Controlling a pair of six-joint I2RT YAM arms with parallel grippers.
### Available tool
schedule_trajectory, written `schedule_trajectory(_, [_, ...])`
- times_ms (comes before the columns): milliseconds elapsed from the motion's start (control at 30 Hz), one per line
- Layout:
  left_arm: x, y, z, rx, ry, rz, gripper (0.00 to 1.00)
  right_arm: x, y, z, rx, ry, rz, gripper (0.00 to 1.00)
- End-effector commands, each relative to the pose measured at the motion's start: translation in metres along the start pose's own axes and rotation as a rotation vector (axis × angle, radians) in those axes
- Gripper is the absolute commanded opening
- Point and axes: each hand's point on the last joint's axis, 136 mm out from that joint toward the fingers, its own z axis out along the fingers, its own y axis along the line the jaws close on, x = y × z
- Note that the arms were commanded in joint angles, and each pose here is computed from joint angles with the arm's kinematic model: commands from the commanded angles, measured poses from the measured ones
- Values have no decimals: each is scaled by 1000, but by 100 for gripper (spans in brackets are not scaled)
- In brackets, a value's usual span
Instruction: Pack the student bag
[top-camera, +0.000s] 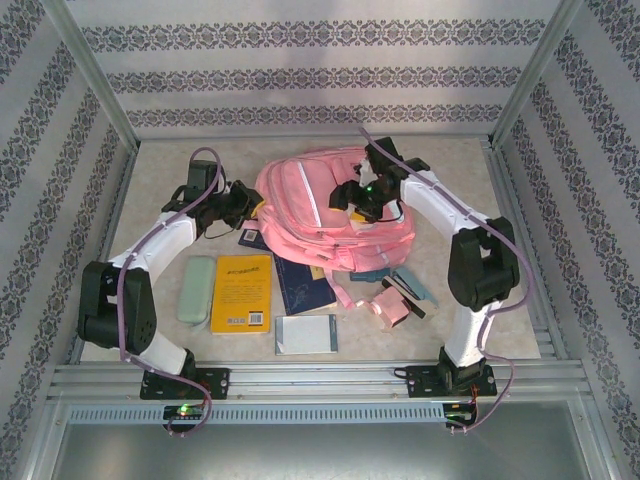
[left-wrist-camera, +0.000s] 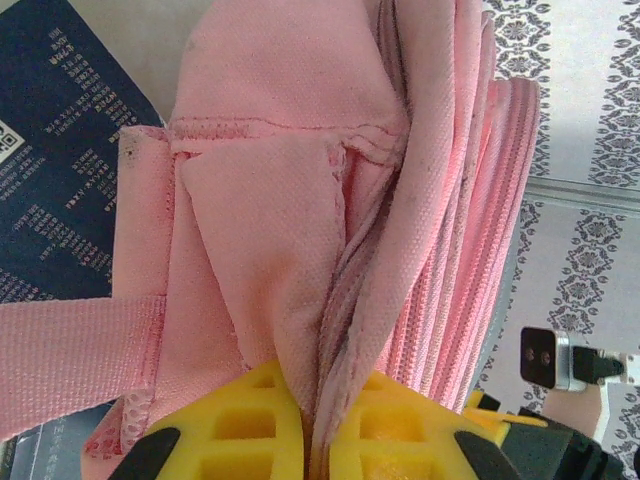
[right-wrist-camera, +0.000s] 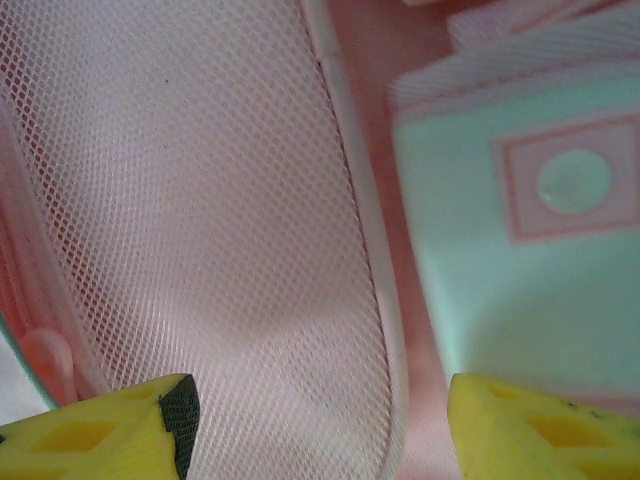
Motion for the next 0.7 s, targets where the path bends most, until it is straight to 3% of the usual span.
schedule_trajectory(0, [-2, -48, -9, 147, 31, 90, 0, 2, 20, 13, -85, 49, -28, 66])
schedule_trajectory(300, [-3, -48, -3, 145, 49, 101, 0, 9, 23, 28, -100, 103, -3, 64])
schedule_trajectory(533, [-4, -43, 4, 129, 64, 110, 0, -8, 60, 13, -340, 58, 64, 25])
schedule_trajectory(667, [-6, -42, 9, 129, 69, 110, 0, -8, 69, 9, -386, 76, 68, 8])
